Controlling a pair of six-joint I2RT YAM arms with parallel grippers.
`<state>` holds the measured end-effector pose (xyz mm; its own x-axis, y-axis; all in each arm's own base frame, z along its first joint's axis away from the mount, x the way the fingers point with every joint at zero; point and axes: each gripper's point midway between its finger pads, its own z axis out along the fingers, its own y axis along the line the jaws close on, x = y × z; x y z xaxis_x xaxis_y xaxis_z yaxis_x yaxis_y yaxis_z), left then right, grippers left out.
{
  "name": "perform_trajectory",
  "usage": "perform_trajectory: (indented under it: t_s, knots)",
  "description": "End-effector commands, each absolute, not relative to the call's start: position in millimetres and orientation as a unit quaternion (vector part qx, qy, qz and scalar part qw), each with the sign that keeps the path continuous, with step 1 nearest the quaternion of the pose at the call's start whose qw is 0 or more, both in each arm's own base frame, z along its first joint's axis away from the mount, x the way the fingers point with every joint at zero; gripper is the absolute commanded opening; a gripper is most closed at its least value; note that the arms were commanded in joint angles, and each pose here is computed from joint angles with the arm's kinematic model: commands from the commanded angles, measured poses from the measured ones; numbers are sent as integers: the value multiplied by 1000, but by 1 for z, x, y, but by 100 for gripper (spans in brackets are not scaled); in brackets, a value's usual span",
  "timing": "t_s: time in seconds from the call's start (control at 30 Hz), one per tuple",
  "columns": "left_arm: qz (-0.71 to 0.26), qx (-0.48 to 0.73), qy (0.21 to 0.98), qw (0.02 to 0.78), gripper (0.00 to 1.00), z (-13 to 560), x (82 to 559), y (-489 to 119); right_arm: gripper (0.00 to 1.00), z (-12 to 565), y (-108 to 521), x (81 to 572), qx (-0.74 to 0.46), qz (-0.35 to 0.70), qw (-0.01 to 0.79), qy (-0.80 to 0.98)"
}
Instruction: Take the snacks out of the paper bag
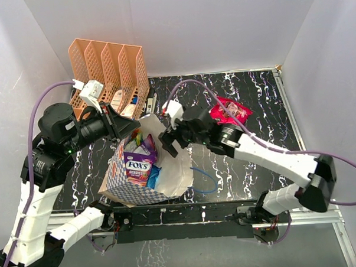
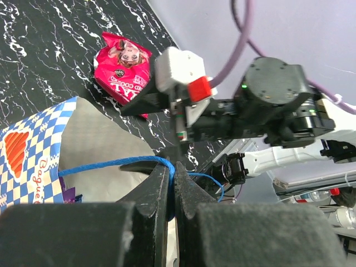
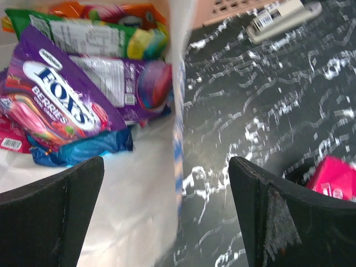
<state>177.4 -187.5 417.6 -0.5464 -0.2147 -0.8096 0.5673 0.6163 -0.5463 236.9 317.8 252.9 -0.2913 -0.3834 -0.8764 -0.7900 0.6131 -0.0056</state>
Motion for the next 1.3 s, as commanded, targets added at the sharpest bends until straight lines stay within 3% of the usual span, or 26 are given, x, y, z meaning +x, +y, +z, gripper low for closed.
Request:
perform_trajectory:
  t_s: [0.0,0.1,0.17,0.3,0.5,0.8,0.97,1.13,1.27]
  knots:
    - [-454,127,733,490,0,451,165,-189,96,313,372,260,-417,269,537,682]
    - [-463,133,722,497,0,457,161,-190,86,299,383,279,-403,256,527,703]
    - [-469,136,715,501,0,460,161,-191,74,299,386,287,-398,267,523,705]
    - [-479,132,709,500,0,467,168,-197,33,304,369,302,-356,263,534,721]
    - [-480,124,709,502,0,473,197,-210,8,311,301,328,-240,233,578,744]
    - [-474,160,692,521,0,491,237,-232,7,313,254,292,-200,254,577,750]
    - [-489,176,688,506,0,481,234,-239,8,296,248,260,-201,294,543,761]
    - [-502,197,689,484,0,465,214,-239,16,293,240,242,-208,295,510,781]
    - [-516,200,694,460,0,453,200,-238,29,296,238,225,-227,310,488,784]
